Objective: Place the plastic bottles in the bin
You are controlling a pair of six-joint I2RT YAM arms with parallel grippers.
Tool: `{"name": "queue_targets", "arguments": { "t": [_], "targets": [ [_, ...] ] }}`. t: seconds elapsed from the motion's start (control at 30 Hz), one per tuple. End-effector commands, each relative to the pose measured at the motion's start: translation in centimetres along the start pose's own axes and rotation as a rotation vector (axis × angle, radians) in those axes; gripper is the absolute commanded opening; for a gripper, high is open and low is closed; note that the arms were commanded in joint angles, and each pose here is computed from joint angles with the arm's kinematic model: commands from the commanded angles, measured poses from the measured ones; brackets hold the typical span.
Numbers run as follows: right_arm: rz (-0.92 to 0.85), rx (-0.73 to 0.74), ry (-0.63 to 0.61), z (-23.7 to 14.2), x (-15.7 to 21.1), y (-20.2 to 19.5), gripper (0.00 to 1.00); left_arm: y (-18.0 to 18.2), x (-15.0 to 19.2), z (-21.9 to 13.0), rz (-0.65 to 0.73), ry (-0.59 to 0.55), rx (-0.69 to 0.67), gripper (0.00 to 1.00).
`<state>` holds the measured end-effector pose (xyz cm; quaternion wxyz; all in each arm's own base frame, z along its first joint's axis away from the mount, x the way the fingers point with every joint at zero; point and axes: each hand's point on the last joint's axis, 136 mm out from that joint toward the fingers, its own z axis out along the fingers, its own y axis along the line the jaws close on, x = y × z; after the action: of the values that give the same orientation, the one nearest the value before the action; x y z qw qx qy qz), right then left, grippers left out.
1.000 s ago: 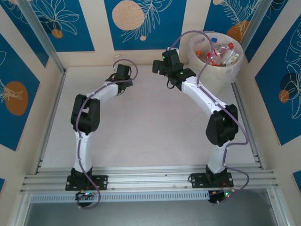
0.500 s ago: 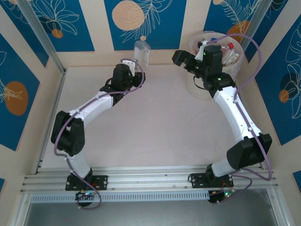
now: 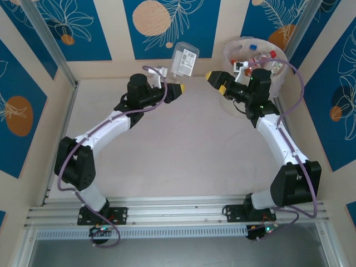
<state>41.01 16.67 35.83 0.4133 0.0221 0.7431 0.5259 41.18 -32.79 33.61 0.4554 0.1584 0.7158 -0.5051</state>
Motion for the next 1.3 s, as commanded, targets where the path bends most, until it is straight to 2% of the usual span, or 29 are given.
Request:
{"name": "queue_targets", "arguments": {
  "t": [0.0, 0.27, 0.8, 0.83, 0.9, 0.93, 1.0, 1.07, 1.23, 1.27],
  "targets": [
    [-0.076, -0.184, 0.006, 0.0, -0.5, 3.4, 0.99, -5.6, -2.2, -1.6, -0.032, -0.03, 0.194, 0.04],
    [-0.139, -0.312, 0.045, 1.1, -0.5, 5.4, 0.99, -8.8, -3.0, -2.2, -0.14, 0.0, 0.326, 0.04],
    [-0.16, -0.429, 0.112, 3.8, -0.3, 8.8, 1.0, -12.4, -1.8, -0.8, -0.203, 0.064, 0.436, 0.04],
    [-0.159, -0.429, 0.112, 3.8, -0.2, 8.8, 0.99, -12.6, -1.9, -0.7, -0.208, 0.065, 0.443, 0.05],
    [-0.164, -0.428, 0.103, 3.7, -0.2, 9.1, 0.89, -12.8, -2.0, -0.6, -0.217, 0.069, 0.448, 0.08],
    [-0.165, -0.422, 0.096, 3.6, -0.3, 9.0, 0.83, -12.8, -2.1, -0.6, -0.22, 0.068, 0.445, 0.11],
    [-0.17, -0.408, 0.074, 3.2, -0.5, 9.0, 0.75, -12.6, -2.1, -0.5, -0.228, 0.069, 0.435, 0.27],
    [-0.177, -0.397, 0.057, 2.8, -0.7, 9.0, 0.67, -12.7, -2.1, -0.6, -0.232, 0.068, 0.432, 0.4],
    [-0.184, -0.331, -0.014, 1.5, -2.2, 8.7, 0.61, -12.9, -2.3, -1.0, -0.232, 0.063, 0.423, 0.95],
    [-0.178, -0.298, -0.039, 1.0, -2.7, 8.3, 0.59, -13.0, -2.3, -1.1, -0.227, 0.062, 0.422, 1.0]
  ]
}}
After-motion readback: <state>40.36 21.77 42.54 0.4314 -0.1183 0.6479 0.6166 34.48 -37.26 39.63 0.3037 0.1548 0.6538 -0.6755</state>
